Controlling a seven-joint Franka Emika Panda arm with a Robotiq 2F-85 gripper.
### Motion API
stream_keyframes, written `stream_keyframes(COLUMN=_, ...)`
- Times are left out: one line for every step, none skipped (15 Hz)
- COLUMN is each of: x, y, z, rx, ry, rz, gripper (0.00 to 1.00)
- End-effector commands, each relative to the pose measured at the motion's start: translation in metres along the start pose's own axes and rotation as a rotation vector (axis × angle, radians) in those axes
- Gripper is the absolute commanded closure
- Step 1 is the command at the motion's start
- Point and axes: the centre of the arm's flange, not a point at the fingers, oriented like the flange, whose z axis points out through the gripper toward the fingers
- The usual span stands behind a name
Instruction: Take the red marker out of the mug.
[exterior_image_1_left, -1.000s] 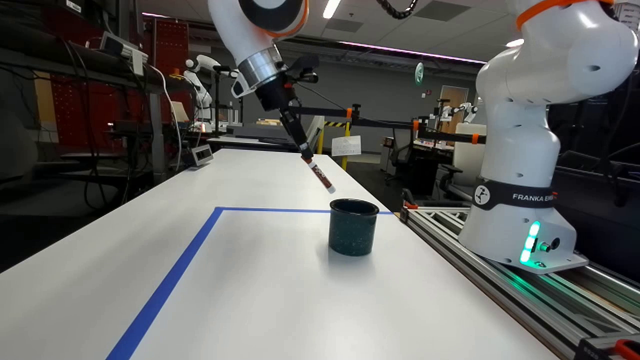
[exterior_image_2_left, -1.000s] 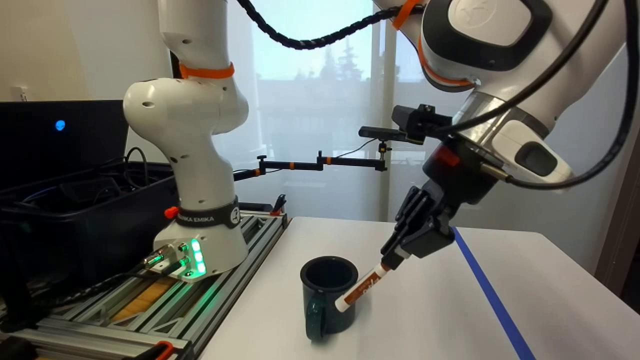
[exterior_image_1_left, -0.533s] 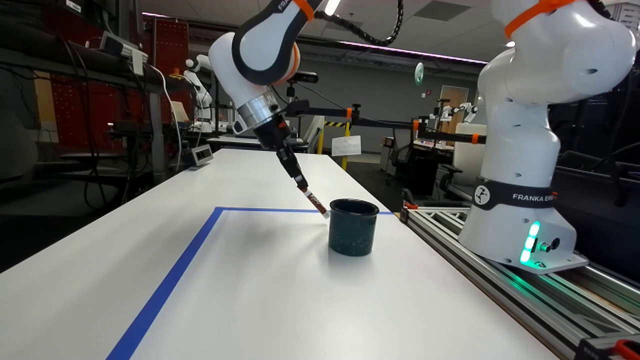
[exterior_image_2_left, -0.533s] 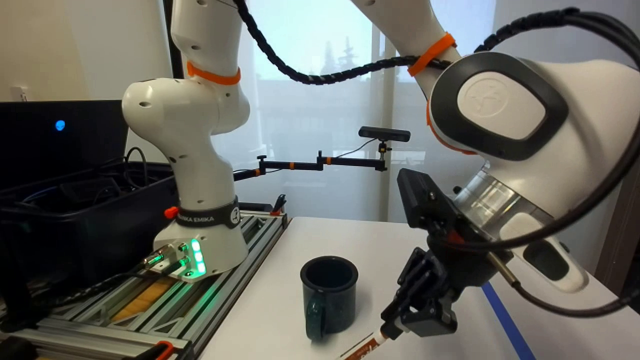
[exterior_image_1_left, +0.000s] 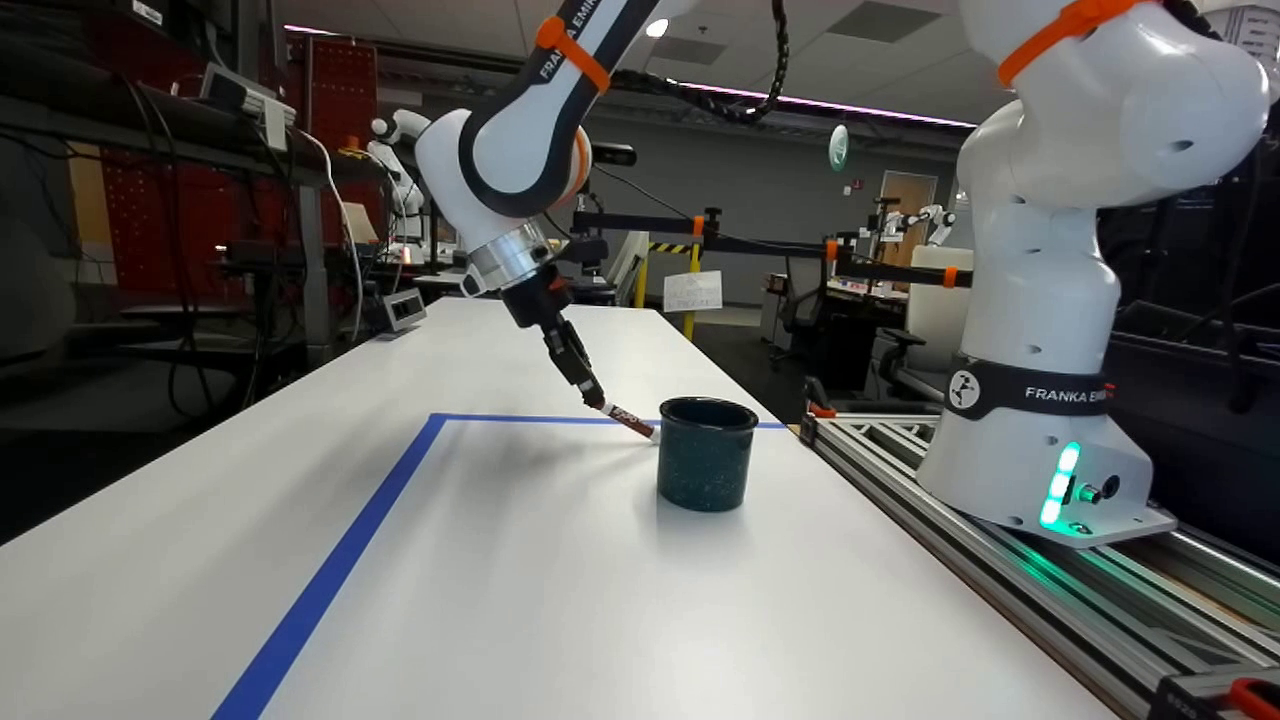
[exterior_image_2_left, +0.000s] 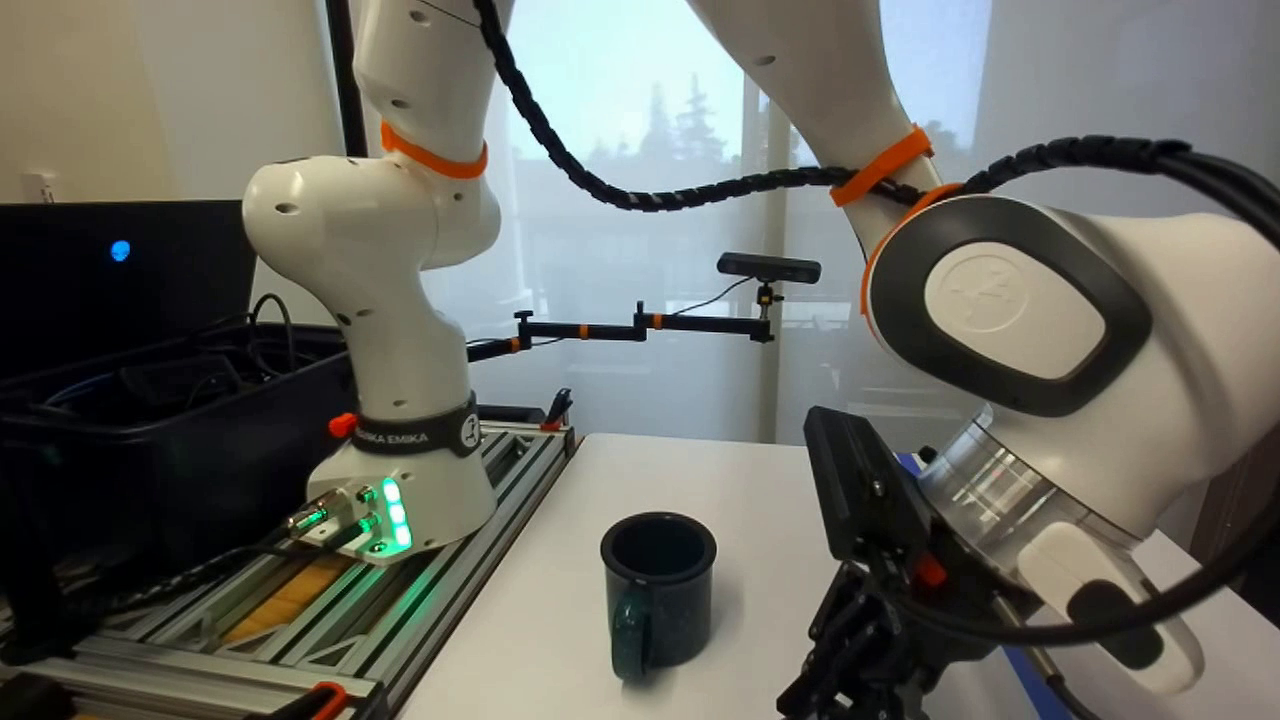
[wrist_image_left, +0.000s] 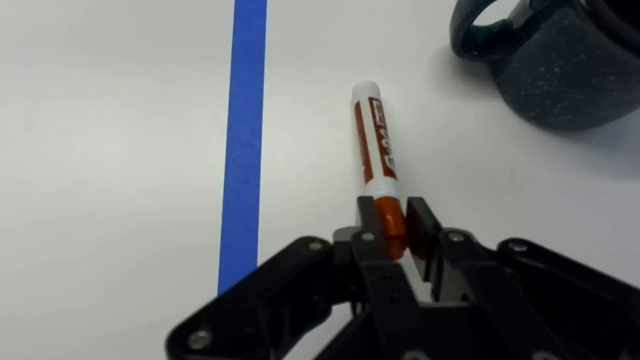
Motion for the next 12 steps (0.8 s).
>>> stream_keyframes(x=0.007, y=0.004, z=0.007, rx=-0.006, ry=0.087, rz=-0.019, gripper=0.95)
stream_keyframes(x=0.007, y=0.002, z=0.007, rx=-0.01, ry=0.124, rz=-0.028, gripper=0.95)
stream_keyframes(x=0.008, y=0.001, z=0.008, rx=-0.016, ry=0.158, rz=-0.032, gripper=0.95)
stream_keyframes(x=0.008, y=0.0, z=0.008, rx=-0.02, ry=0.194, rz=-0.039, gripper=0.95)
stream_keyframes(x=0.008, y=-0.001, z=0.009, rx=-0.022, ry=0.226, rz=-0.046, gripper=0.95)
stream_keyframes(x=0.008, y=-0.002, z=0.01, rx=-0.024, ry=0.248, rz=-0.052, gripper=0.95)
stream_keyframes(x=0.007, y=-0.003, z=0.012, rx=-0.027, ry=0.261, rz=-0.058, gripper=0.95)
stream_keyframes(x=0.007, y=-0.005, z=0.013, rx=-0.03, ry=0.275, rz=-0.062, gripper=0.95)
stream_keyframes(x=0.007, y=-0.006, z=0.014, rx=-0.031, ry=0.282, rz=-0.065, gripper=0.95)
stream_keyframes(x=0.006, y=-0.007, z=0.015, rx=-0.032, ry=0.292, rz=-0.069, gripper=0.78)
stream_keyframes(x=0.005, y=-0.009, z=0.014, rx=-0.036, ry=0.3, rz=-0.071, gripper=0.54)
stream_keyframes(x=0.003, y=-0.011, z=0.013, rx=-0.036, ry=0.307, rz=-0.073, gripper=0.53)
